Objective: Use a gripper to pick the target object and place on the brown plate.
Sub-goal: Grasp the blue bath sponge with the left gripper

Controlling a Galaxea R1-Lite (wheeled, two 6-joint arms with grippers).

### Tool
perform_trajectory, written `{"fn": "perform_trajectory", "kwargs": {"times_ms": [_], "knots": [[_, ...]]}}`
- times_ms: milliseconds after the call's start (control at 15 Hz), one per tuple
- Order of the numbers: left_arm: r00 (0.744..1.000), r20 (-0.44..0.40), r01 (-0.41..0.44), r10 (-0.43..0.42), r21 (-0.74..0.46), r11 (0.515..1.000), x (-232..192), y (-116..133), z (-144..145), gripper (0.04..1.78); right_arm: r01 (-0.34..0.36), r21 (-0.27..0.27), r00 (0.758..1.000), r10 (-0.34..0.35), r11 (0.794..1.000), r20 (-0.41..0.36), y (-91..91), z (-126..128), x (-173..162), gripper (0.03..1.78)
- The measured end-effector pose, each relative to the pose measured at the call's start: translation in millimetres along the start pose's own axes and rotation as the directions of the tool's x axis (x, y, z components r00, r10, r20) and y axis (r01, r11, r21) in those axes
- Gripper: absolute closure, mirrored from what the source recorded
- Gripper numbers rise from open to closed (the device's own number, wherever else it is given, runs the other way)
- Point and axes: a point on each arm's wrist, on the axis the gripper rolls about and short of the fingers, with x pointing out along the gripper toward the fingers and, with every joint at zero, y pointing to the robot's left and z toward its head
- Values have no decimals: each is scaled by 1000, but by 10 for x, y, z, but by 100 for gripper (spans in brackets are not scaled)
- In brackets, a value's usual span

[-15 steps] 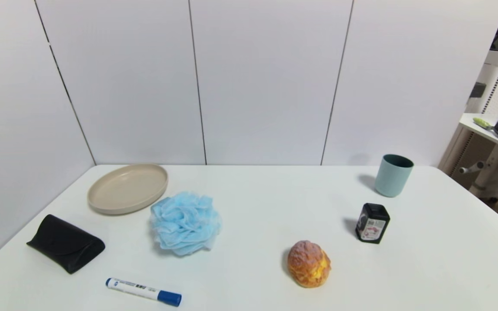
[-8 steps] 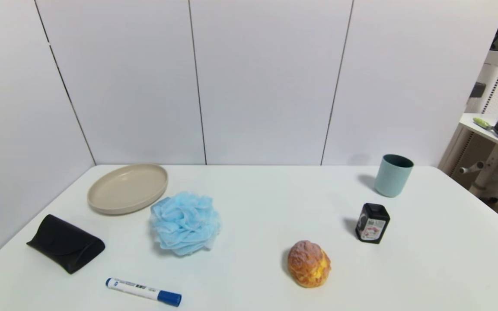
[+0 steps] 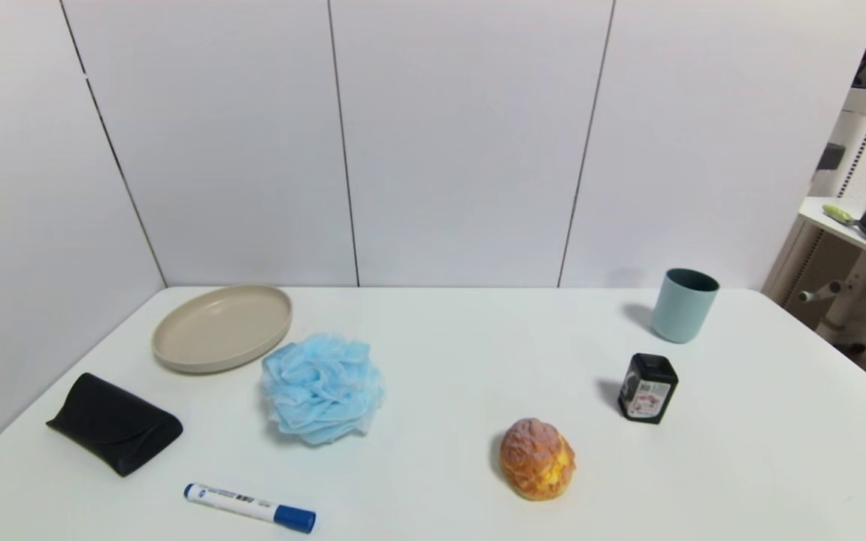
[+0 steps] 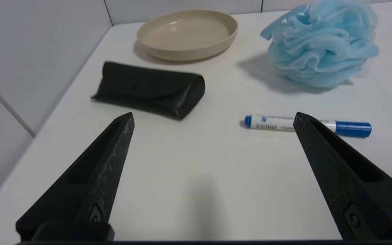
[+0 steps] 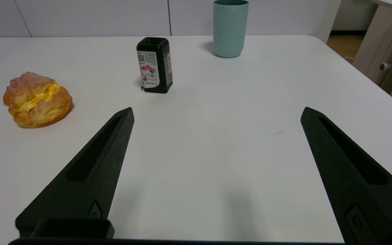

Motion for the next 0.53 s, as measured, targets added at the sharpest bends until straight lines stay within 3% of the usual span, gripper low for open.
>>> {"fn": "perform_trajectory", "kwargs": {"times_ms": [133, 333, 400, 533], "knots": [[998, -44, 52, -49, 77, 996, 148, 17, 330, 13, 0, 0, 1000, 0, 1000, -1, 0, -1, 0, 12], [969, -128, 229, -212, 142, 963, 545, -43, 881, 13, 0, 0, 1000, 0, 1000, 0, 0, 0, 0, 12], [947, -166, 302, -277, 151, 941, 717, -98, 1063, 13, 0, 0, 1000, 0, 1000, -1, 0, -1, 0, 12], [876, -252, 456, -410, 159, 876, 1081, -239, 1346, 13, 0, 0, 1000, 0, 1000, -1, 0, -1, 0, 12]]}}
